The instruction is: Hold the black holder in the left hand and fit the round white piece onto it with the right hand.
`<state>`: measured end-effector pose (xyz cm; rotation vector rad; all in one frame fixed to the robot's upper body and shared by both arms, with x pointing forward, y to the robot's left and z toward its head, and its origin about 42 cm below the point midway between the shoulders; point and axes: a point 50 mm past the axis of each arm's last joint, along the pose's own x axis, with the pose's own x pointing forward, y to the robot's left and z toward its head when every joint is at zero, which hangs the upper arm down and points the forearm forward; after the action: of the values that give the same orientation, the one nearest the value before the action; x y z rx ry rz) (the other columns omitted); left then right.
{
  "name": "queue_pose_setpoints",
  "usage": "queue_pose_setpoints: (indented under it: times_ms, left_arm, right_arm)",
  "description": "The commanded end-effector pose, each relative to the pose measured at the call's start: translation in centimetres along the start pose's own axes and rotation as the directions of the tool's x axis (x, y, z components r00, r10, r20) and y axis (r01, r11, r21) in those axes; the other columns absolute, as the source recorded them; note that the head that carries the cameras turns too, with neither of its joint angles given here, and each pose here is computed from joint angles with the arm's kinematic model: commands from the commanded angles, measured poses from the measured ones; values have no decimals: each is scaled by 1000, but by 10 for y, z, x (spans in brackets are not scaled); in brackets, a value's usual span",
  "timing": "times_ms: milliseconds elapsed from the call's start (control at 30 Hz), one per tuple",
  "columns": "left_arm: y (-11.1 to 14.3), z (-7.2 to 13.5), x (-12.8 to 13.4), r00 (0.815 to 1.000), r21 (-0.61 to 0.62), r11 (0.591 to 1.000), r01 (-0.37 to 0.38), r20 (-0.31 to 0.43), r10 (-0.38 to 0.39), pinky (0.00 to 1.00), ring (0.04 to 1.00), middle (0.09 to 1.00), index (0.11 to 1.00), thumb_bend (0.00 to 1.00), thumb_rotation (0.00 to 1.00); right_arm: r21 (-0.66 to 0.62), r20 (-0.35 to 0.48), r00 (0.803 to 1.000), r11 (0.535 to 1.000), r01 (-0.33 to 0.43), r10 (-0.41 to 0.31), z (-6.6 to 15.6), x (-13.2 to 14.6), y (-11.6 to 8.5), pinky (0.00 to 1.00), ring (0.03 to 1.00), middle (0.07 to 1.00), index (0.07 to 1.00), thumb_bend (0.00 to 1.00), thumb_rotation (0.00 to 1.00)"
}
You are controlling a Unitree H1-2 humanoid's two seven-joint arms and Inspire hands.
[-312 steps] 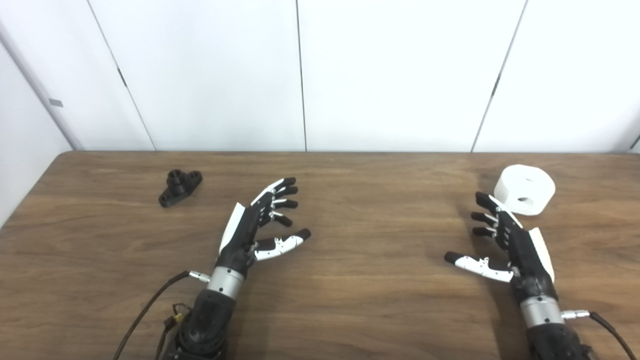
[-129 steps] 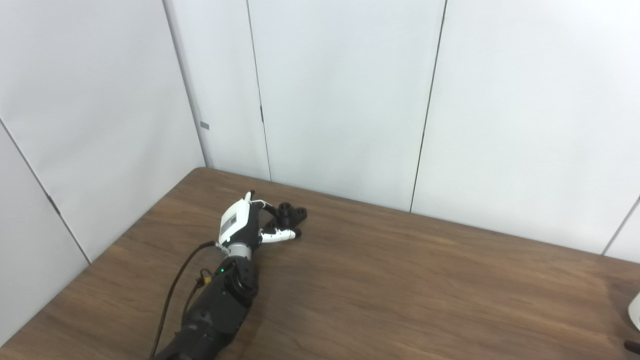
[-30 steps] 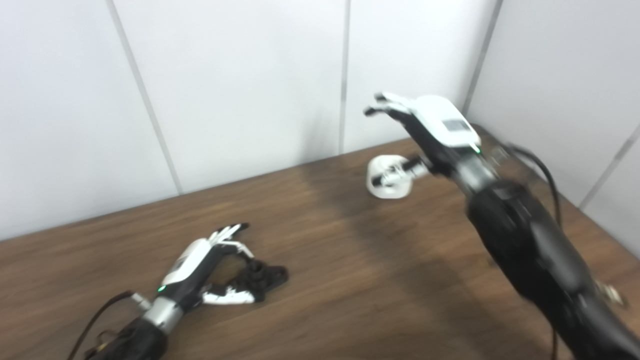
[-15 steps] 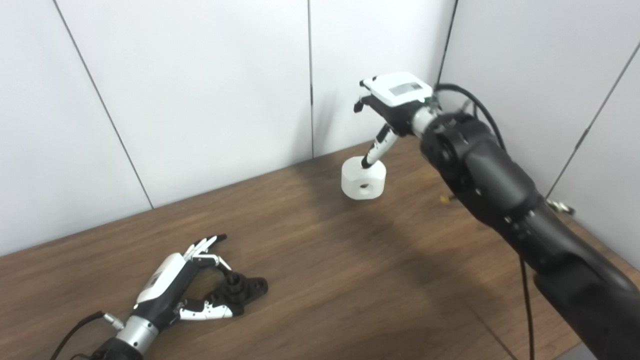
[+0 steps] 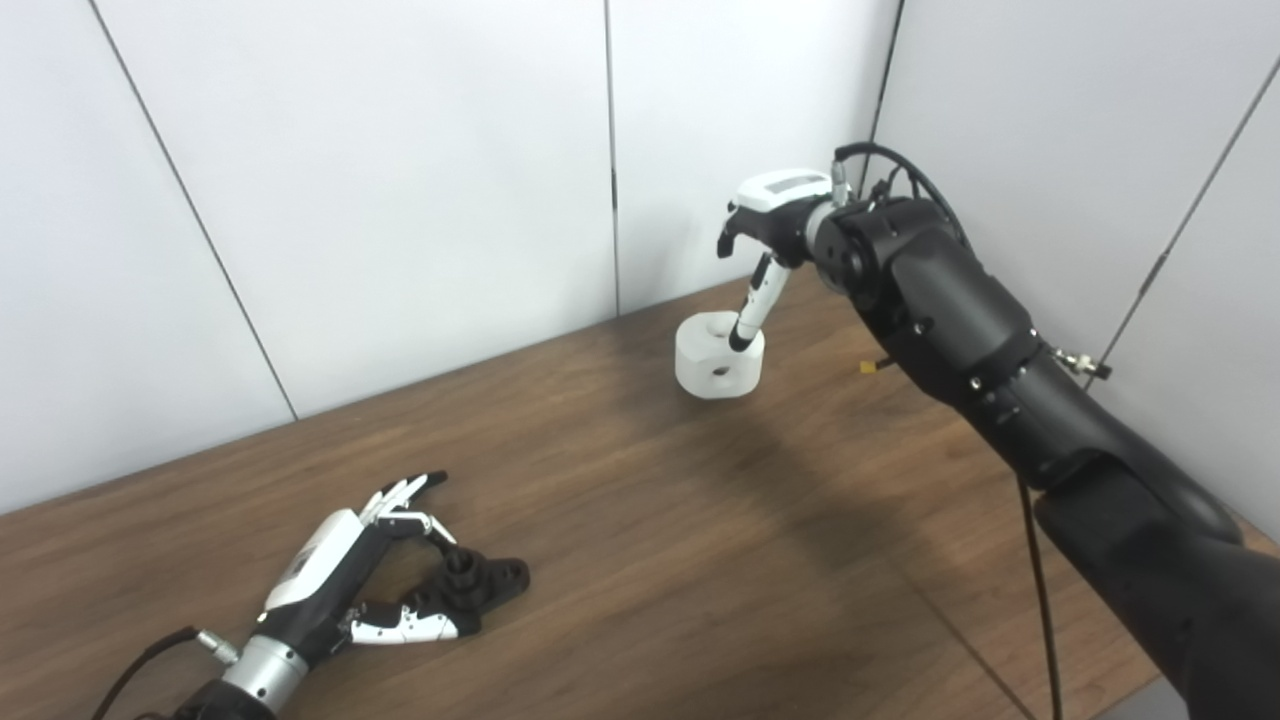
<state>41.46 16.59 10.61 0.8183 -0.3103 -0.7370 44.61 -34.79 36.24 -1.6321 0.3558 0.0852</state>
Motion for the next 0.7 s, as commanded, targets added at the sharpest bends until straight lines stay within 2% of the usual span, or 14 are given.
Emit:
queue_pose_setpoints:
  times_ms: [0,400,567,667]
  left_arm:
    - [-48,-41,-47,958,-54,980,194,-203,-201,1000,1000,972,481,524,59]
    - [-52,-39,-48,960,-58,980,192,-199,-200,1000,1000,969,482,524,60]
    - [-53,-38,-49,959,-49,979,196,-198,-202,1000,1000,969,482,524,60]
    - [-54,-39,-50,958,-48,979,198,-201,-204,1000,1000,970,482,524,60]
  right_arm:
    - [4,-10,997,997,74,-74,-4,-7,-33,994,1000,1000,824,1000,365]
    - [-26,-19,1000,1000,-4,4,-5,5,-20,981,1000,1000,828,1000,321]
    - [-47,-7,1000,999,-11,11,-4,10,-12,951,1000,1000,816,1000,314]
    - [-48,-2,1000,999,-14,14,-1,12,-8,978,1000,1000,811,992,310]
